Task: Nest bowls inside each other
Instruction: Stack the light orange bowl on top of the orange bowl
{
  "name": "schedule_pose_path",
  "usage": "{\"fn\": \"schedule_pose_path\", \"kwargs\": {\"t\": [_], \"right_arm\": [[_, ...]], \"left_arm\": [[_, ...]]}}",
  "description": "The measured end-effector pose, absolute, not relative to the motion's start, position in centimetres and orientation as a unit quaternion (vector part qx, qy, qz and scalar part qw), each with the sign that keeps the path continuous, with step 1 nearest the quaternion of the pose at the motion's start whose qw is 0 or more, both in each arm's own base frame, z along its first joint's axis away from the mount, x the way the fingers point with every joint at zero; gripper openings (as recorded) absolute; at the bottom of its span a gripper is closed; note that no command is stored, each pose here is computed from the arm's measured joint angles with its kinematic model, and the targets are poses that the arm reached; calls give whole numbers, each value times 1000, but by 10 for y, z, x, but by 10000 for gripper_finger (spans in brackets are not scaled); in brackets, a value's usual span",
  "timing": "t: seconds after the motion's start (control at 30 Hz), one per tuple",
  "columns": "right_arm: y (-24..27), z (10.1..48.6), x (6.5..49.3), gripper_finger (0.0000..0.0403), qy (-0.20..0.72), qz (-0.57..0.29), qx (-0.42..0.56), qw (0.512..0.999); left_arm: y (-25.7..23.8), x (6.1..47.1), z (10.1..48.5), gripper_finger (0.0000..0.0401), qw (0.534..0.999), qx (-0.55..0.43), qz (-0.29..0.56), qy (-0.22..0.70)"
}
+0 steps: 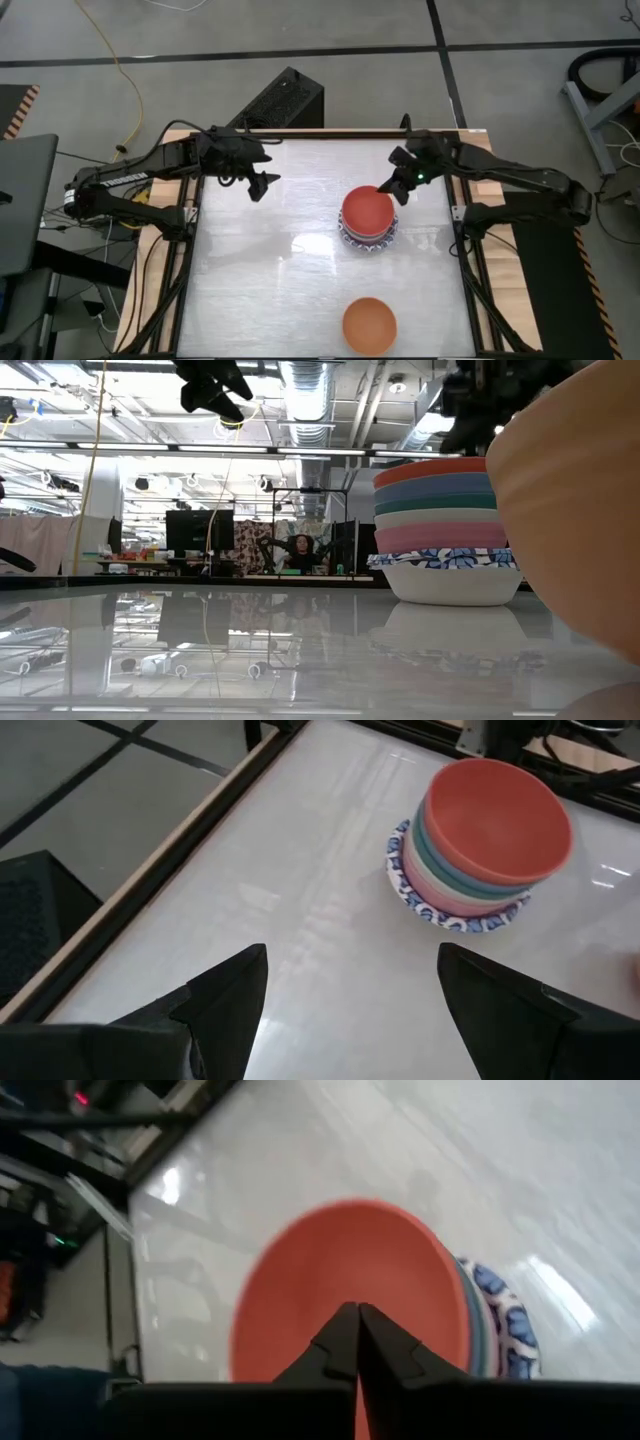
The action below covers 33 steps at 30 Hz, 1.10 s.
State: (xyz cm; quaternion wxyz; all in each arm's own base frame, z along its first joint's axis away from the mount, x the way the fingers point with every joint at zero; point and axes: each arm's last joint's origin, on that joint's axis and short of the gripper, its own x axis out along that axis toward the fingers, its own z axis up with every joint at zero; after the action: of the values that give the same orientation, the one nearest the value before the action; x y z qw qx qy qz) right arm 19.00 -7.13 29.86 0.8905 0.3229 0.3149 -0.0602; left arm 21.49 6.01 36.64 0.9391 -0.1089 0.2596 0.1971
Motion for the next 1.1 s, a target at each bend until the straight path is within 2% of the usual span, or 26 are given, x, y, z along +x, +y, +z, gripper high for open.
{"fn": "schedule_pose_path", "kwargs": {"t": [0.27, 0.4, 0.57, 1.1], "right_arm": [[-42, 323, 167, 35, 272, -14, 364, 891], [-20, 322, 161, 36, 308, 15, 401, 863], [7, 313, 161, 37, 374, 6, 417, 828], [77, 283, 183, 37, 480, -28, 387, 787]], "left_arm": [[59, 215, 366, 281, 942, -114, 180, 261], [59, 215, 366, 281, 943, -115, 172, 262], [59, 215, 366, 281, 943, -115, 170, 262], [56, 216, 366, 281, 945, -133, 138, 265]]}}
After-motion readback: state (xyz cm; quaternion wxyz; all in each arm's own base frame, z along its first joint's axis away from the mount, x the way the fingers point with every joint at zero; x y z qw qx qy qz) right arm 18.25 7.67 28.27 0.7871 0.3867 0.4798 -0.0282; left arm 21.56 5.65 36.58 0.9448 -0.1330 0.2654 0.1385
